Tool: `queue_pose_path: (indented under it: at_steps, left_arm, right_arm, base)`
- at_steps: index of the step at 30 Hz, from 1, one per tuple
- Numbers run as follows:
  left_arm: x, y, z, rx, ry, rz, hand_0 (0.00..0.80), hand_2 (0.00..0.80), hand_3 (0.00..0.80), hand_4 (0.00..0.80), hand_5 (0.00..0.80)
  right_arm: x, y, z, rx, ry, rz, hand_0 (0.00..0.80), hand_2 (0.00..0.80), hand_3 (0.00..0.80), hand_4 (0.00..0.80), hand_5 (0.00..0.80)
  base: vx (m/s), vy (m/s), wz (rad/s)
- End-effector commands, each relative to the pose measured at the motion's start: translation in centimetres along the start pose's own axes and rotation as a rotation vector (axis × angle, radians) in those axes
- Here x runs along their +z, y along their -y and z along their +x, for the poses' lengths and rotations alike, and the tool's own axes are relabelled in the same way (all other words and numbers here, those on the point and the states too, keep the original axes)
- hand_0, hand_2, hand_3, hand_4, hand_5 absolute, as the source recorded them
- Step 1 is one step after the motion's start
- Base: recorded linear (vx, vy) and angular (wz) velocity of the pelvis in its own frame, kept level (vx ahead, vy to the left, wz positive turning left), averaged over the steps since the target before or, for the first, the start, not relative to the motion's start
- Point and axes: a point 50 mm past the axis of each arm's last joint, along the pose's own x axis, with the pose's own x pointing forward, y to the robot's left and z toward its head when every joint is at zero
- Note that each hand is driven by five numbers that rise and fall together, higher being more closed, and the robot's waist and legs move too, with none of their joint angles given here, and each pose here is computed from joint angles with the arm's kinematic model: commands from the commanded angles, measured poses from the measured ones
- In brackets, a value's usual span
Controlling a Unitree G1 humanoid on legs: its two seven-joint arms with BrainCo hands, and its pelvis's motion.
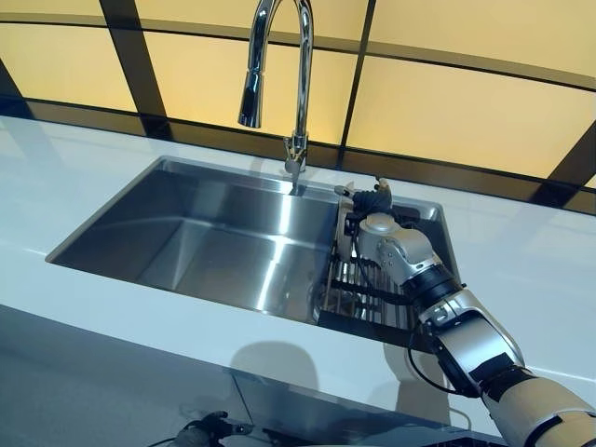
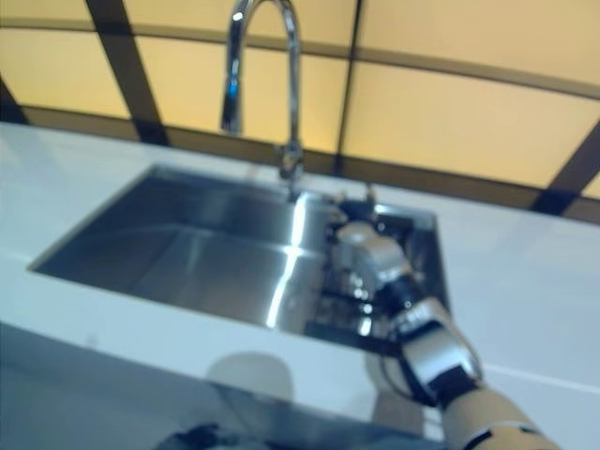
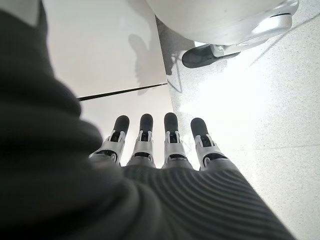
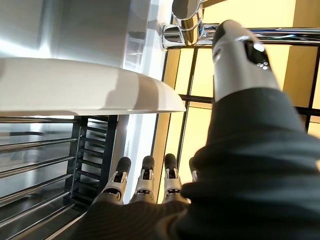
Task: Take plates into dishwasher
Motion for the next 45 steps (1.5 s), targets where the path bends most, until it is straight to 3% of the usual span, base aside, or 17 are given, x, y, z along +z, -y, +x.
queue_pose_path:
  at_steps: [1, 41, 42, 44, 45]
  left_arm:
    - [1.9, 0.1, 0.3, -0.005, 0.019, 0.025, 0.000, 0.000, 0.000, 0.000, 0.000]
    - [2.7, 0.6, 0.3, -0.008, 0.041, 0.041, 0.000, 0.000, 0.000, 0.000, 0.000]
    - [2.8, 0.7, 0.3, -0.007, 0.041, 0.039, 0.000, 0.000, 0.000, 0.000, 0.000]
    - [2.8, 0.7, 0.3, -0.008, 0.040, 0.039, 0.000, 0.000, 0.000, 0.000, 0.000]
    - [2.8, 0.7, 0.3, -0.009, 0.040, 0.041, 0.000, 0.000, 0.000, 0.000, 0.000]
  right_arm:
    - [4.2, -0.7, 0.0, -0.018, 0.088, 0.021, 0.000, 0.000, 0.000, 0.000, 0.000]
    - [0.9, -1.9, 0.1, -0.060, -0.064, -0.002, 0.000, 0.000, 0.000, 0.000, 0.000]
    - [0.8, -1.9, 0.1, -0.064, -0.069, -0.005, 0.345, 0.345, 0.345, 0.345, 0.345]
    - [0.7, -1.9, 0.1, -0.064, -0.074, -0.010, 0.681, 0.681, 0.681, 0.681, 0.681]
    - [0.6, -1.8, 0.2, -0.065, -0.078, -0.009, 0.747, 0.747, 0.747, 0.747, 0.747]
  base:
    - [0.000, 0.000, 0.00]
    - [0.001, 0.001, 0.01]
    - [0.000, 0.000, 0.00]
    - [0.000, 0.000, 0.00]
    - [0.000, 0.000, 0.00]
